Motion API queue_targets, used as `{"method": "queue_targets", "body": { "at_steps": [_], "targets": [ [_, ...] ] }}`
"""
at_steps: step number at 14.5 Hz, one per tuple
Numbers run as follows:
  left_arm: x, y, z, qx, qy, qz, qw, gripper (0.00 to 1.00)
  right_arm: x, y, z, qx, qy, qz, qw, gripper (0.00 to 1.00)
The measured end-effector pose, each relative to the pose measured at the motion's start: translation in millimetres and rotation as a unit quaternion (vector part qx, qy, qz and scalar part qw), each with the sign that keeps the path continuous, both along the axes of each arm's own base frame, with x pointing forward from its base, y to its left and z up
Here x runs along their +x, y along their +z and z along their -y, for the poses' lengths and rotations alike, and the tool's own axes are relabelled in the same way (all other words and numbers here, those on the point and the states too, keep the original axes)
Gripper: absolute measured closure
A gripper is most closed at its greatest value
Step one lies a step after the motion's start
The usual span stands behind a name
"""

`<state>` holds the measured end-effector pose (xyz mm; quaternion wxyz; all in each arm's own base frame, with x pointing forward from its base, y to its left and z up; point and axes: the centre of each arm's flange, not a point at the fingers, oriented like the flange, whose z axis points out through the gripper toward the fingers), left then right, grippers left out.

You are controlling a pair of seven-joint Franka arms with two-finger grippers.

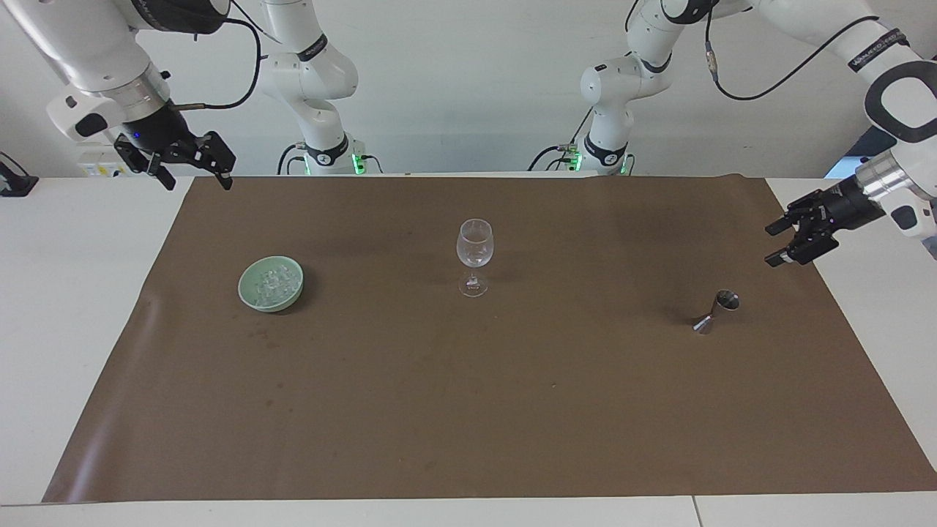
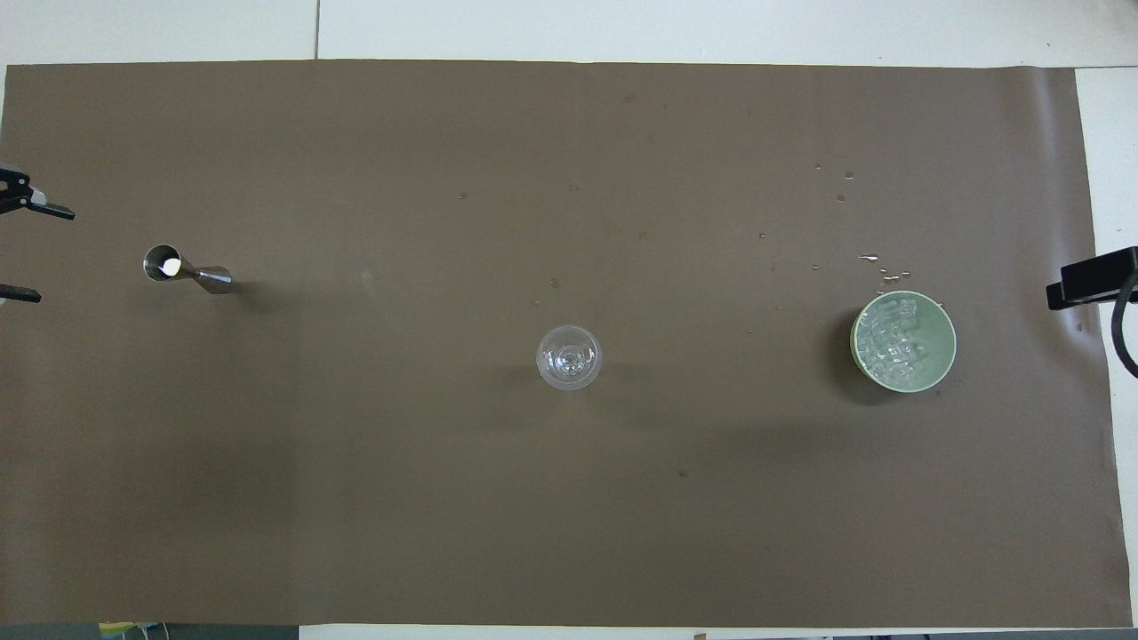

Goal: Pour wine and add ice with both arms
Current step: 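Open the left gripper and close it around the small silver cup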

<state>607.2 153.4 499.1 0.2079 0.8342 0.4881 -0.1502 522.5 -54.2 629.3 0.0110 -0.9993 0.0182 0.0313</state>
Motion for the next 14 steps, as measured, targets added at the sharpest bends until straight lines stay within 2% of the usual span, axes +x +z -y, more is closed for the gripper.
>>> {"method": "queue_targets", "body": {
  "at_steps": [7,9,11,14],
  "targets": [
    [8.6,-109.5,-61.3,-0.104,0.093,-0.064,0.988,0.00,0.0,0.0,0.0,0.000,0.000,0.000,1.000,0.00],
    [14.2,-129.3,-64.1,-0.115,0.136,-0.084,0.980,0.00,0.0,0.0,0.0,0.000,0.000,0.000,1.000,0.00],
    [18.3,-147.1,-69.0,-0.116,0.185,-0.094,0.971,0.00,0.0,0.0,0.0,0.000,0.000,0.000,1.000,0.00],
    [9.3,-179.3,-68.4,-0.137,0.231,-0.102,0.958,0.00,0.0,0.0,0.0,0.000,0.000,0.000,1.000,0.00]
  ]
}}
